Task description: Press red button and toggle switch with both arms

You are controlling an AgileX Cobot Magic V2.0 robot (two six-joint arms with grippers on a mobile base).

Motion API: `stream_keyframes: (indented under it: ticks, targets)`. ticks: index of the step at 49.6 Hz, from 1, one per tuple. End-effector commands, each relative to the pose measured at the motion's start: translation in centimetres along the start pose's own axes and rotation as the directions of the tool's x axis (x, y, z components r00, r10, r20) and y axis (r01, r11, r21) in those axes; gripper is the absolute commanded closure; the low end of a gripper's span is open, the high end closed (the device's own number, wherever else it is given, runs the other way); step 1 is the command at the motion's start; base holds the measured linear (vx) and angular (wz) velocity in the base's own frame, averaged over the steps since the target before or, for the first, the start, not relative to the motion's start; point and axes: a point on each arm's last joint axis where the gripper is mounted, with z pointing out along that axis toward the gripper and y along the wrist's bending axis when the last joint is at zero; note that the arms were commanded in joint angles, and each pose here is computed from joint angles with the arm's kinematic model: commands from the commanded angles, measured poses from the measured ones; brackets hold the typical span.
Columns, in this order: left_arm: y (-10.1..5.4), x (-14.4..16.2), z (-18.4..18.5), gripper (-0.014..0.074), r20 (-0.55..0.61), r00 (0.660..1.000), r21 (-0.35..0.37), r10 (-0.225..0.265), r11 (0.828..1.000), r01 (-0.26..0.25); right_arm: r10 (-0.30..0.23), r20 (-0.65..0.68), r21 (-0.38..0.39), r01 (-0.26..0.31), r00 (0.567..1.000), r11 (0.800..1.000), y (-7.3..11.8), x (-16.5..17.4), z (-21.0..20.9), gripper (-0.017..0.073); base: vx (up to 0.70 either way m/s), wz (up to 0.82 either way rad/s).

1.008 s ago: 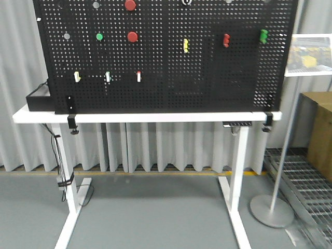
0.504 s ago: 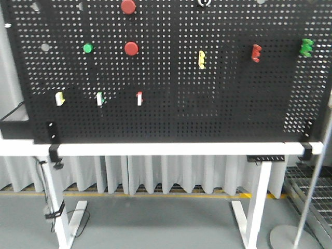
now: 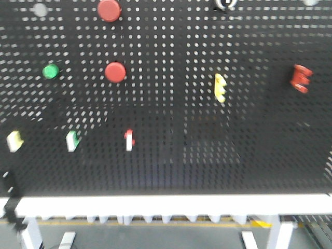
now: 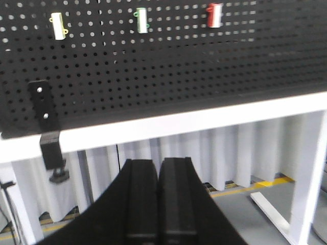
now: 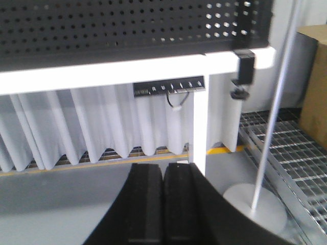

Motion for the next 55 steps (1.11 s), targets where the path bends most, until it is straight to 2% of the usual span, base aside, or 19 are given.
stream_keyframes:
  ticks: [1,20,45,50,55]
  targets:
    - [0.08,0.22,0.01,0.0591,0.067,0.998,-0.009,-0.011,1.0,0.012,-0.008,0.084,0.002,0.008,0.996,1.0,-0.02,-0.41,-0.02,0.0563,0.46,0.02]
    - [0.08,0.22,0.01,0.0591,0.067,0.998,-0.009,-0.011,1.0,0.012,-0.008,0.084,0.002,0.008,0.996,1.0,-0.02,-0.41,-0.02,0.0563,0.37,0.01]
    - [0.08,0.22,0.01,0.0591,0.067,0.998,-0.009,-0.011,1.0,0.012,-0.008,0.084,0.002,0.008,0.996,1.0,-0.02,-0.41,-0.02,0.0563,0.09,0.0]
    - [0.08,0.22,0.01,0.0591,0.067,0.998,-0.009,-0.011,1.0,0.012,-0.078,0.084,0.013,0.077,0.993,0.997,-0.07,-0.41,-0.02,0.0563,0.01,0.0]
    - [0.08,0.22,0.01,0.0591,0.067,0.998,-0.009,-0.011,1.0,0.012,-0.09,0.084,0.014,0.089,0.992,0.996,-0.07,-0.41,-0.02,0.0563,0.0,0.0]
